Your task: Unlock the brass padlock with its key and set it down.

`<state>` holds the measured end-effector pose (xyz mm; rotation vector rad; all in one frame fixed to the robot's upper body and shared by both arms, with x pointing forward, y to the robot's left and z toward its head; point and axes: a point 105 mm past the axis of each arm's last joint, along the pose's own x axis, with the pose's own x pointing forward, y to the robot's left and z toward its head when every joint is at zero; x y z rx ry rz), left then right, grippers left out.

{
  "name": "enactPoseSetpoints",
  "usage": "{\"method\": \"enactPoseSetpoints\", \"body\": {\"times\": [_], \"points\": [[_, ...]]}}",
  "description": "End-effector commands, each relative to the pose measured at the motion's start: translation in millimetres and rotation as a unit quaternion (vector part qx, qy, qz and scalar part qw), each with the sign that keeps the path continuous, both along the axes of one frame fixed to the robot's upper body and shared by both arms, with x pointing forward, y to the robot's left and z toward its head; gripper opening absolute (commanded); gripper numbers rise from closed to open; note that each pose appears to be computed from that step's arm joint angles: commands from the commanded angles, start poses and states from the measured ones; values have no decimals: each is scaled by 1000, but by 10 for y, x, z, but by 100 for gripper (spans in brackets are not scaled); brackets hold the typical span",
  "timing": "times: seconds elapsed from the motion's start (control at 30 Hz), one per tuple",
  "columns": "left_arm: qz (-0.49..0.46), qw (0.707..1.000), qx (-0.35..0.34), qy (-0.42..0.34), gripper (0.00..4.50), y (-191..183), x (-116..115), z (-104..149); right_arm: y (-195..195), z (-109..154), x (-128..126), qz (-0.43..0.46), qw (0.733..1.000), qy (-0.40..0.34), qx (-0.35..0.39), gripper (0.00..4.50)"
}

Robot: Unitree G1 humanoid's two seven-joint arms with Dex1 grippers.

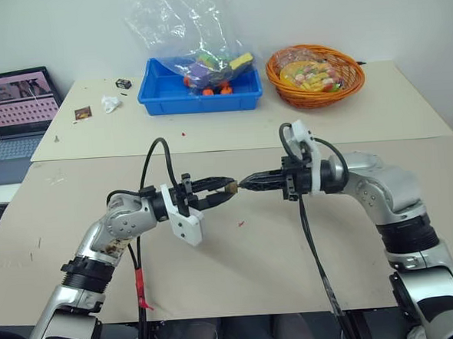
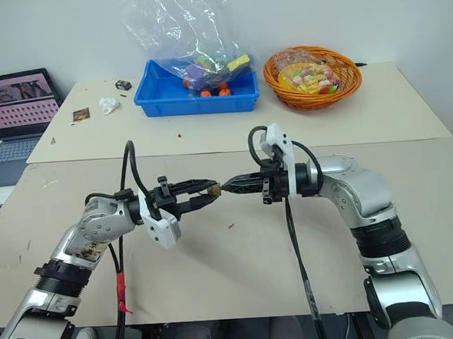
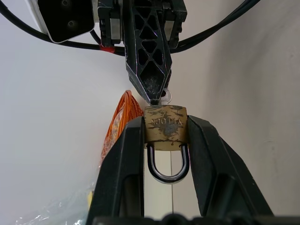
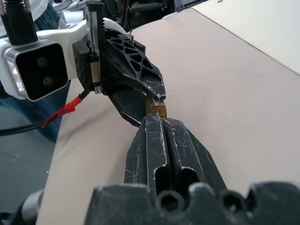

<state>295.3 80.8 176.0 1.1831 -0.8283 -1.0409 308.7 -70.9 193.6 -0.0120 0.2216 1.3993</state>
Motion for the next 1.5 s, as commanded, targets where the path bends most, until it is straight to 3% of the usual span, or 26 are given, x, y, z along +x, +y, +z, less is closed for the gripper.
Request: {"method": "enactPoseSetpoints", "body": {"times": [0.03,0.17,0.3,0.53,0.6,0.7,0.77,1.07,1.5], "points": [[-17,1000,-12,-22,79,-53,-67,117,148,140,-63,14,994,92,52,2],[-18,1000,-12,-23,79,-51,-74,120,151,-2,-107,7,974,222,50,2],[-18,1000,-14,-22,79,-52,-82,118,181,54,-242,48,943,320,72,2],[-17,1000,-15,-21,79,-50,-92,120,232,78,-231,49,931,350,93,2],[-17,1000,-15,-21,79,-49,-95,117,249,72,-242,44,934,342,90,2],[-17,1000,-15,-20,79,-47,-95,118,259,64,-170,-6,968,243,66,2],[-16,1000,-15,-20,79,-43,-93,119,247,34,-134,-25,975,214,55,2],[-14,1000,-16,-20,79,-43,-89,124,261,57,-178,-18,983,170,62,288],[-15,1000,-17,-20,79,-52,-86,125,149,16,-90,-29,986,153,62,288]]}}
